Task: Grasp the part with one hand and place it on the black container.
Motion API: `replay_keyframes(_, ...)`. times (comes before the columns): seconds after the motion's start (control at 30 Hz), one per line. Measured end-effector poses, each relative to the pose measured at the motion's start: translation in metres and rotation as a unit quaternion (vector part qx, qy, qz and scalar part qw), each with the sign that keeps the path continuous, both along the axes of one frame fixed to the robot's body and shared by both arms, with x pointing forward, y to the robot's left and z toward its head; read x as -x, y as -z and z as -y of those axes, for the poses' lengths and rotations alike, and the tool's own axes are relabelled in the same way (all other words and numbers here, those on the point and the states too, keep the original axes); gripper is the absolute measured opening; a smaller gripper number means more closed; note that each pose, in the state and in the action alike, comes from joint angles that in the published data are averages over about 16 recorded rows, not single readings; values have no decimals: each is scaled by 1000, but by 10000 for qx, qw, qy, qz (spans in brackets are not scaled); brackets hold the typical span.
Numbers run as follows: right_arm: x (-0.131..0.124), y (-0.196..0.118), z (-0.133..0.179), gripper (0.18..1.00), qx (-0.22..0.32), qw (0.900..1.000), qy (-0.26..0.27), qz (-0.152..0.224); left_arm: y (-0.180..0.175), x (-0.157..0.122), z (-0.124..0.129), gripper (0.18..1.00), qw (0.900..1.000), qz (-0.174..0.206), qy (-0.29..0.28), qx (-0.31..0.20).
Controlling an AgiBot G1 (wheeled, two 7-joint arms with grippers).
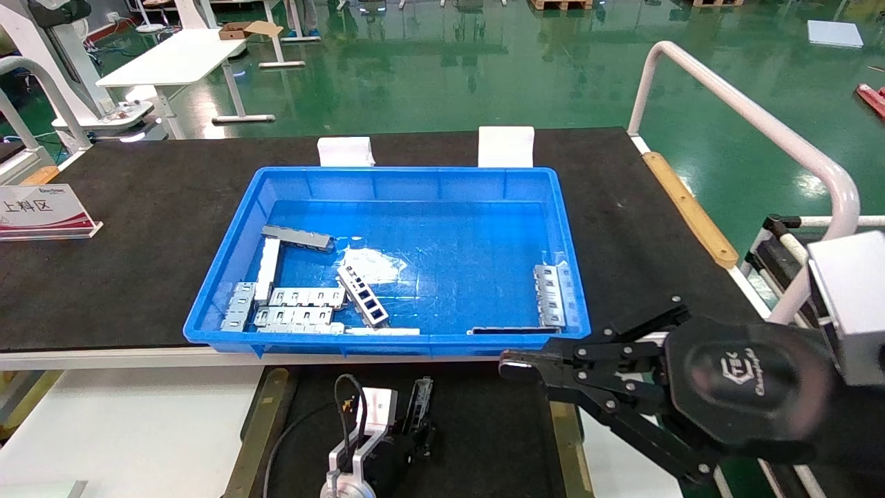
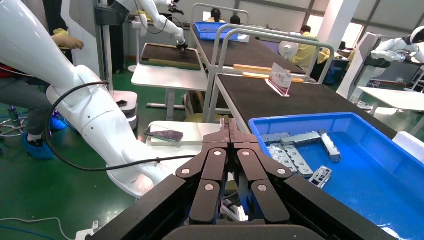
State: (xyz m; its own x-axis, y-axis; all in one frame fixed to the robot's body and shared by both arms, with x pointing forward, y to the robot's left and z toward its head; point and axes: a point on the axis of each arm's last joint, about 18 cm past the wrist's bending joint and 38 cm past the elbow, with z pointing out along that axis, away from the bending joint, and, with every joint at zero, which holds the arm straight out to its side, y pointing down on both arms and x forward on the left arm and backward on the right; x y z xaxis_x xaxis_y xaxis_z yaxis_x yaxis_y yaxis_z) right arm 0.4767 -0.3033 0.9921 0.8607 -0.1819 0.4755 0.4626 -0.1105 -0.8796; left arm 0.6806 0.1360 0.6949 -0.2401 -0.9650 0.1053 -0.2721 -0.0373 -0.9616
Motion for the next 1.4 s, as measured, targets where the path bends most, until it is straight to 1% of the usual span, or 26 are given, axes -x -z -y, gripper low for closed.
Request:
replay_keyframes(0.43,0,0,0,196,0,10000,0,0,1,-3,8,345,9994,-219,-167,205)
replay_keyframes(0.63,0,0,0,219,0,10000,0,0,0,-4,9,363,9992,-249,-191,264)
replay_keyframes(0.73,0,0,0,236,0,10000,0,0,-3,-4,9,387,9991,-238,-184,287)
replay_keyframes(0.83,0,0,0,270,0,10000,0,0,-5,-2,8,411,9992,-211,-140,301)
replay_keyframes(0.93,0,0,0,301,0,10000,0,0,-7,1,6,454,9994,-172,-58,297)
replay_keyframes(1.07,0,0,0,371,0,10000,0,0,-11,7,-1,512,9996,-91,127,239)
replay_keyframes(1.13,0,0,0,398,0,10000,0,0,-14,11,-6,554,9995,-33,264,185)
replay_keyframes(1.23,0,0,0,470,0,10000,0,0,-18,19,-15,607,9985,75,529,75)
replay_keyframes(1.33,0,0,0,531,0,10000,0,0,-23,28,-24,677,9962,199,846,-62)
replay_keyframes(1.4,0,0,0,585,0,10000,0,0,-27,34,-30,716,9935,289,1085,-163)
